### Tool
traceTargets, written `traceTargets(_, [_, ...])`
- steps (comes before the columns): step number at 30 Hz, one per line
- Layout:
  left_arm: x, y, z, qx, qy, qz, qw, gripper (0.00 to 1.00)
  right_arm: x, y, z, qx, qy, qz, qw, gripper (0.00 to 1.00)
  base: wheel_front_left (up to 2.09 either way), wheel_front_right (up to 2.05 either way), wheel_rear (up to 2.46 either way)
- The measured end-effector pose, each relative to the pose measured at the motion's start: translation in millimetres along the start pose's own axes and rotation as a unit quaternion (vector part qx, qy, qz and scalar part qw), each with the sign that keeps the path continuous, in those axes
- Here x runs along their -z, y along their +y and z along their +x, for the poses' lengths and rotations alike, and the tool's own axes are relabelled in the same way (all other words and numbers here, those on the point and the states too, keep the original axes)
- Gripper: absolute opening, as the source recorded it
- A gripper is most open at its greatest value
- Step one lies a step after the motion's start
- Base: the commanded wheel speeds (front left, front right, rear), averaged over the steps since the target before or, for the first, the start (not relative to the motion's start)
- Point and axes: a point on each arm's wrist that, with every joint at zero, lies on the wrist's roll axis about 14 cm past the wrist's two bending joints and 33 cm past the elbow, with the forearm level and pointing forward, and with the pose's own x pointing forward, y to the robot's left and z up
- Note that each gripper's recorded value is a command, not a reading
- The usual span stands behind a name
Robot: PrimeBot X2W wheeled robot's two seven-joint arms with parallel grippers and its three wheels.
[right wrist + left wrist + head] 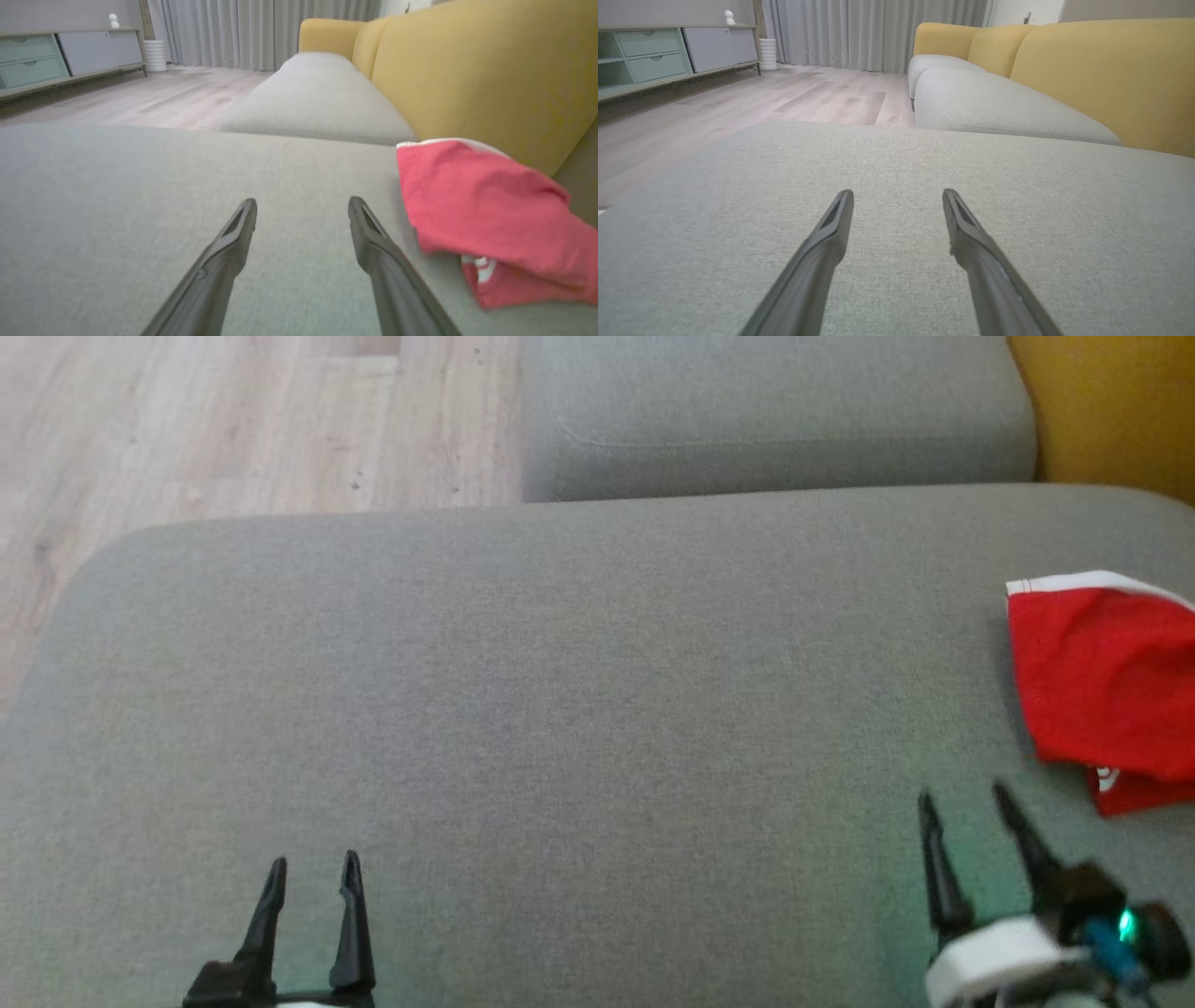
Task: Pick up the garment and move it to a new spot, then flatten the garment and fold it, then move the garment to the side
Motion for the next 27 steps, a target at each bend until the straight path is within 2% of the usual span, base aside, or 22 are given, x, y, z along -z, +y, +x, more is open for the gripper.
traceTargets(5, [-5.9,1.2,-2.2,0.002,-0.011,-0.003,1.000,1.00,17.7,5.0,-10.0,-0.001,0.015,0.027,1.000,1.00,0.00,0.00,0.00])
traceTargets(6, [-5.9,1.2,-2.2,0.002,-0.011,-0.003,1.000,0.00,17.7,5.0,-10.0,-0.001,0.015,0.027,1.000,0.00,0.00,0.00,0.00])
traceTargets(12, [26.2,5.1,-14.4,-0.008,0.042,-0.011,0.999,0.00,54.5,7.5,-26.7,0.001,0.077,0.039,0.996,0.00,0.00,0.00,0.00])
traceTargets(27, [28.4,8.3,-11.2,-0.025,0.054,-0.100,0.993,0.00,53.4,-2.7,-26.0,0.036,0.078,0.137,0.987,0.00,0.00,0.00,0.00])
